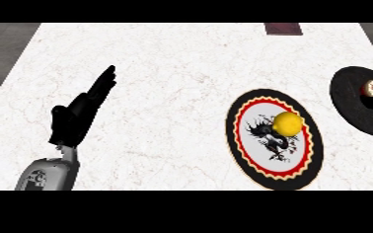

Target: Pick the cupcake from the plate and place it in the pan

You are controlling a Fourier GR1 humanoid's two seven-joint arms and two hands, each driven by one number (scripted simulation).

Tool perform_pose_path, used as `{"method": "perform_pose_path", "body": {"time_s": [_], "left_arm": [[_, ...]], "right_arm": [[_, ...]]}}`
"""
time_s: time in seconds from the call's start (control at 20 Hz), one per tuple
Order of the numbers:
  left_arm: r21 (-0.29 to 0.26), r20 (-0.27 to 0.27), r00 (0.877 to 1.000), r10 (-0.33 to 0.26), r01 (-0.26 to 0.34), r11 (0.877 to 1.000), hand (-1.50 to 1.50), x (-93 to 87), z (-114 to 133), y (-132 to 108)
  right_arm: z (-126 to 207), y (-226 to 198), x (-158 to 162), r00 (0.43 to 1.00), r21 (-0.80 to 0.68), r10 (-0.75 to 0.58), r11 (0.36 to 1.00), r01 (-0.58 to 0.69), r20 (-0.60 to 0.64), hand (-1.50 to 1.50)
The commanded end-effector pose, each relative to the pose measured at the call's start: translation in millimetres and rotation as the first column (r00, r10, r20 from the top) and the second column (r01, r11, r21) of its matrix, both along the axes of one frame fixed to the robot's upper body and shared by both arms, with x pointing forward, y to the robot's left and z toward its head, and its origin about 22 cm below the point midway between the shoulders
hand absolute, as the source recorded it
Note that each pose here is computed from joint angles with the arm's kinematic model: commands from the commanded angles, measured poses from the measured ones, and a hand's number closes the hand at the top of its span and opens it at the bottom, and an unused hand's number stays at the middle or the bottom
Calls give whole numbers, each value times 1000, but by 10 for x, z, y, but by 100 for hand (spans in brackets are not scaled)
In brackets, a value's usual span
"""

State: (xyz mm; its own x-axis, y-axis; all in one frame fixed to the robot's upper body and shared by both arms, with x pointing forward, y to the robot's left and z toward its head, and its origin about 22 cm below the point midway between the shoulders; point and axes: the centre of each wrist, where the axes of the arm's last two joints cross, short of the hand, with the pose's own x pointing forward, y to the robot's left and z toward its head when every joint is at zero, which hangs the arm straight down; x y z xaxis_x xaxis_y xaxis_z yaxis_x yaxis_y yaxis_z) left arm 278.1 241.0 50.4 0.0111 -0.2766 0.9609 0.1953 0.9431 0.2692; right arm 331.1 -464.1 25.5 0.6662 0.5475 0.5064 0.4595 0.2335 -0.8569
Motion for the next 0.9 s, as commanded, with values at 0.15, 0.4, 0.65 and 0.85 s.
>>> {"method": "perform_pose_path", "body": {"time_s": [0.15,0.4,0.65,0.85], "left_arm": [[3,-17,1000,-6,6,1000,0,-32,35,-106],[-9,9,1000,4,-4,1000,0,-10,42,-27],[-2,-4,1000,-1,1,1000,0,-44,25,0],[3,-4,1000,24,-24,1000,0,67,60,66]], "right_arm": [[-17,-211,-142,994,117,10,993,-23,111,-150],[107,-151,-20,922,167,-9,984,-60,387,-150],[-41,-371,-321,836,276,-42,952,-134,547,-150],[6,-602,-527,795,331,-41,921,-204,605,-150]]}}
